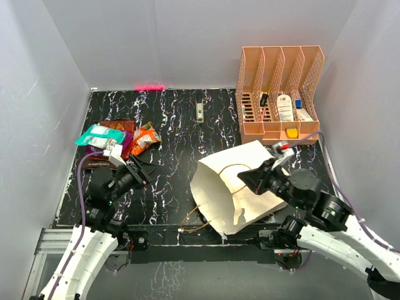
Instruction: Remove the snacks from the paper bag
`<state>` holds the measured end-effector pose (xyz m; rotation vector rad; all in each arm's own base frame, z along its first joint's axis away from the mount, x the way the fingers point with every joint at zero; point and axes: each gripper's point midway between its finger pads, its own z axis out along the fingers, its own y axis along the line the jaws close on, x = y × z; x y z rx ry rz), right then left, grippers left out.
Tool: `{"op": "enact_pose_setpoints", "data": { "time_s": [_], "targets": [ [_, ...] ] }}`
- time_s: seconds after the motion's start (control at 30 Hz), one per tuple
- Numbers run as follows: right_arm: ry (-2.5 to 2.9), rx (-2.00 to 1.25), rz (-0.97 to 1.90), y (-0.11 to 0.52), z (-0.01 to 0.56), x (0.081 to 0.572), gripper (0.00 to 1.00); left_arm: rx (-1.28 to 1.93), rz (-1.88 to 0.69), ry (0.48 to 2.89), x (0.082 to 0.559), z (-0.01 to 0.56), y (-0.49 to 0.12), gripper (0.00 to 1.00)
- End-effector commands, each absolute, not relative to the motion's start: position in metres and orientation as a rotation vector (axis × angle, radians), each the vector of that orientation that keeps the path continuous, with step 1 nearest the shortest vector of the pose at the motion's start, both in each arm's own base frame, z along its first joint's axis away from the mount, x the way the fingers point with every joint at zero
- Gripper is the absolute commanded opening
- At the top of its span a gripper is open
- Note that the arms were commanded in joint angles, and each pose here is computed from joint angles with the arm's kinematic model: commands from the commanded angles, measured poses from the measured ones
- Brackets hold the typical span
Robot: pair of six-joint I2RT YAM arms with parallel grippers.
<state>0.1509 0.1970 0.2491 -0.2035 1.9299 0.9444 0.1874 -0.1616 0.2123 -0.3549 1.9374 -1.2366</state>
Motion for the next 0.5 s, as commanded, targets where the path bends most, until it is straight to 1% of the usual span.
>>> {"op": "enact_pose_setpoints", "data": {
  "time_s": [0.0,0.1,0.2,0.27,0.3,0.37,0.4,0.47],
  "targets": [
    [1.823,-0.124,0.881,0.166,0.280,0.153,0.07,-0.304,-1.359,1.927,0.182,0.222,-0.183,0.73],
    [1.830,-0.105,0.876,0.165,0.279,0.154,0.07,-0.218,-1.360,1.972,0.179,0.219,-0.208,0.73],
    [1.854,-0.081,0.851,0.168,0.273,0.161,0.07,-0.099,-1.325,2.004,0.166,0.222,-0.244,0.72],
    [1.859,-0.071,0.837,0.171,0.273,0.166,0.07,-0.009,-1.299,2.001,0.150,0.223,-0.276,0.69],
    [1.858,-0.068,0.834,0.172,0.274,0.168,0.07,0.005,-1.239,1.997,0.147,0.220,-0.287,0.67],
    [1.852,-0.060,0.827,0.173,0.277,0.171,0.07,0.043,-1.142,2.023,0.130,0.208,-0.307,0.63],
    [1.847,-0.050,0.826,0.173,0.280,0.172,0.07,0.035,-1.103,2.036,0.125,0.200,-0.312,0.59],
    [1.837,-0.042,0.838,0.173,0.285,0.172,0.07,-0.033,-1.092,2.072,0.120,0.184,-0.320,0.45]
  ]
}}
